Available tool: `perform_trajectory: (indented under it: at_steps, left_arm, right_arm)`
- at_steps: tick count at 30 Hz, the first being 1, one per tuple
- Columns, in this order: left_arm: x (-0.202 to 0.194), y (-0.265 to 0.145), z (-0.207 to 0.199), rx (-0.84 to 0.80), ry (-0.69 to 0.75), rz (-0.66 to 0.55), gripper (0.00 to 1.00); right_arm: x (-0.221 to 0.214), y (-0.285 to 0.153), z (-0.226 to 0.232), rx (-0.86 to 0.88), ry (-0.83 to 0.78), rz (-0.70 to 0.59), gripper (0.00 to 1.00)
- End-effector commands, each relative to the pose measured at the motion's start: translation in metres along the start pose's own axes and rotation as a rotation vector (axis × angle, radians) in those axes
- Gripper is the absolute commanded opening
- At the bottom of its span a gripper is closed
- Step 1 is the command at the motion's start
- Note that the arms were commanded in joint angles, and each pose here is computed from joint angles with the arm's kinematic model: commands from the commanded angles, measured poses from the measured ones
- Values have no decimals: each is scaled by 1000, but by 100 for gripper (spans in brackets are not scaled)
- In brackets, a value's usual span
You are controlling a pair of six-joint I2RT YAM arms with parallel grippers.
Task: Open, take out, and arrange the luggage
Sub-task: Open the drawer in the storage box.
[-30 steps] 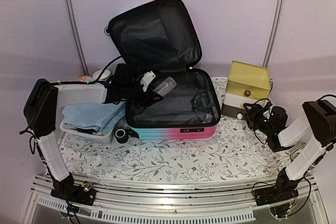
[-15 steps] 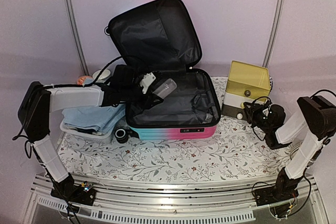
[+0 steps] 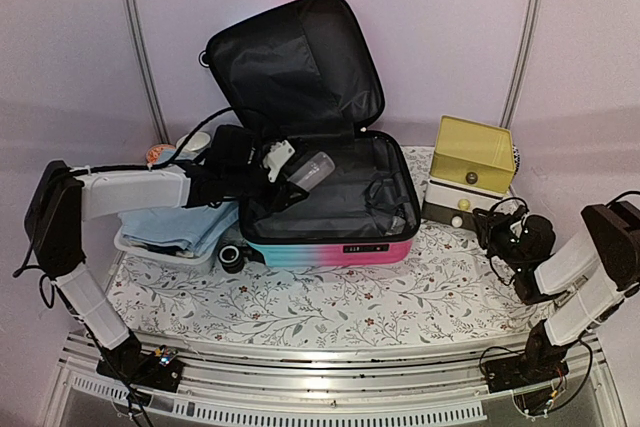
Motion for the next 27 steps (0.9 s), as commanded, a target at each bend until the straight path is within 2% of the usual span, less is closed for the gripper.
perform_trajectory:
  at_steps: [1, 6, 9, 17, 24, 27]
  left_arm:
    - [12, -13, -8, 4, 2, -27, 45]
    - [19, -18, -13, 2, 8, -41, 45]
    - [23, -18, -14, 1, 14, -45, 45]
    - [25, -14, -18, -9, 21, -44, 45]
    - [21, -9, -19, -11, 25, -30, 44]
    - [20, -9, -19, -12, 27, -28, 44]
  right_arm:
    - [-3, -14, -4, 0, 0, 0, 26]
    - [-5, -7, 2, 9, -18, 37, 57]
    - [-4, 4, 10, 30, -16, 52, 62]
    - [-4, 30, 16, 44, 14, 68, 60]
    - [-7, 40, 8, 28, 66, 46, 55]
    - [-6, 43, 7, 27, 88, 18, 49]
Point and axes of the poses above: each gripper's point midway between its finger pads, its own y axis out along the fingers, its own z axis along the line the jaws close on, x = y × z, the point moved 6 cm from there along -y, back along the fingers, and after that the axes turned 7 degrees about y, right-handed, at the moved point
